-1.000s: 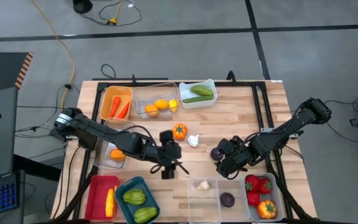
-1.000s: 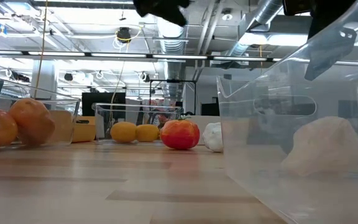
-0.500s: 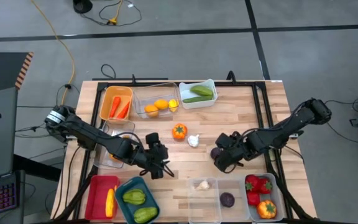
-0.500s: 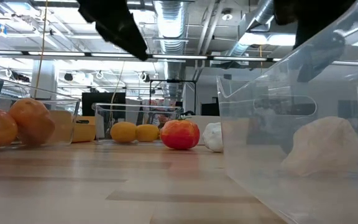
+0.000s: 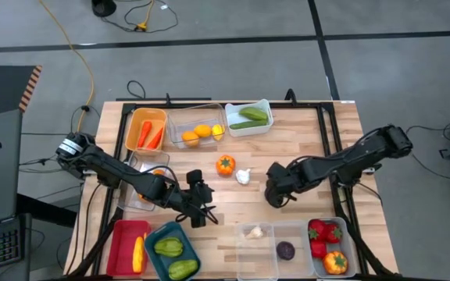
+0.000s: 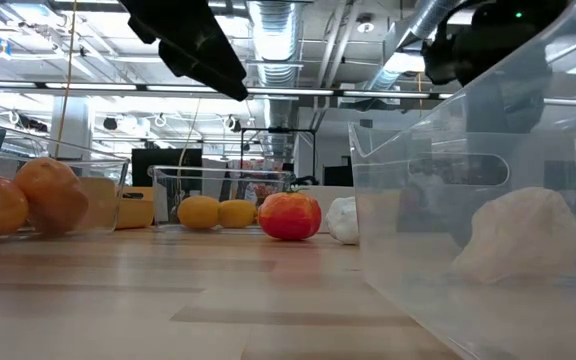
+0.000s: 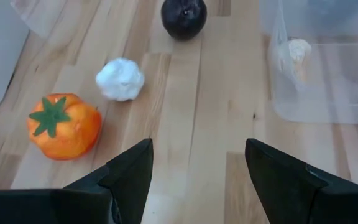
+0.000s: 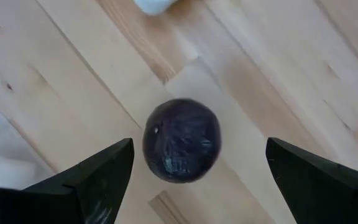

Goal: Sort produce into baskets
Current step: Put the purple avocado into the bottom right transparent bin

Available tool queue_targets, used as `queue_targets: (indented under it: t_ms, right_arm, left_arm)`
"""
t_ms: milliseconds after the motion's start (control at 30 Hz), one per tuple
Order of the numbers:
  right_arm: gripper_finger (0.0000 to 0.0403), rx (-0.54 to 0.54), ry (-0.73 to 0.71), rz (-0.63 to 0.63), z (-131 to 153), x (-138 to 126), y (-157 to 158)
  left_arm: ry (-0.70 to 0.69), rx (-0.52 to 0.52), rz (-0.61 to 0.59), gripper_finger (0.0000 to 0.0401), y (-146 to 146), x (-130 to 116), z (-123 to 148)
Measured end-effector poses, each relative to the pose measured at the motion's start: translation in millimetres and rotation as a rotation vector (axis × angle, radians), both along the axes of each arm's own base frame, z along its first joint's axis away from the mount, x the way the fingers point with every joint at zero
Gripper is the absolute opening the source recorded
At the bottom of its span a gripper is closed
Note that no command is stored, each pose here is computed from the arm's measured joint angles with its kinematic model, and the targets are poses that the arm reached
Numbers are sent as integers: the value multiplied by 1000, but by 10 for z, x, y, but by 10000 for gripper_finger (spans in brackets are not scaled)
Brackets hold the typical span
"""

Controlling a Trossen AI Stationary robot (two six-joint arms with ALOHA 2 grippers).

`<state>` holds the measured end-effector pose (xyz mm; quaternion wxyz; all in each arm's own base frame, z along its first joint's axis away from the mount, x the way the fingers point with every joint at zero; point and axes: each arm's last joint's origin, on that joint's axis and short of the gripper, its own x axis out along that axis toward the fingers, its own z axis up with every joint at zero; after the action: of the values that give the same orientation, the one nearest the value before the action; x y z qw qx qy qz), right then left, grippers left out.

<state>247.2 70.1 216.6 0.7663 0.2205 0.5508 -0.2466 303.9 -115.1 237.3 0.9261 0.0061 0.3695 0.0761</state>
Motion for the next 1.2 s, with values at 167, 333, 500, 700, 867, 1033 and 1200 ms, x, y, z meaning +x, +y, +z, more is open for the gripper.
queue_targets:
  t_ms: [167, 333, 500, 700, 867, 1033, 1200]
  right_arm:
    - [390, -26, 86, 18, -222, 94, 32]
    - [390, -39, 154, 38, -411, 163, 54]
    - [375, -15, 151, 73, -511, 238, 86]
    - [311, -2, 159, 76, -537, 250, 96]
    - [289, 4, 147, 78, -486, 237, 95]
    - [291, 68, 105, 114, -228, 215, 178]
    - [292, 145, -29, 162, 175, 156, 391]
  left_arm:
    - [-5, -2, 0, 242, -1, 3, 3]
    - [-6, -6, 4, 242, -2, 4, 4]
    - [-9, -8, 4, 242, -3, 6, 6]
    - [-22, -14, 5, 242, -6, 14, 14]
    - [-22, -14, 5, 242, -6, 15, 15]
    - [-23, -14, 5, 242, -6, 15, 15]
    - [-23, -14, 5, 242, -7, 16, 14]
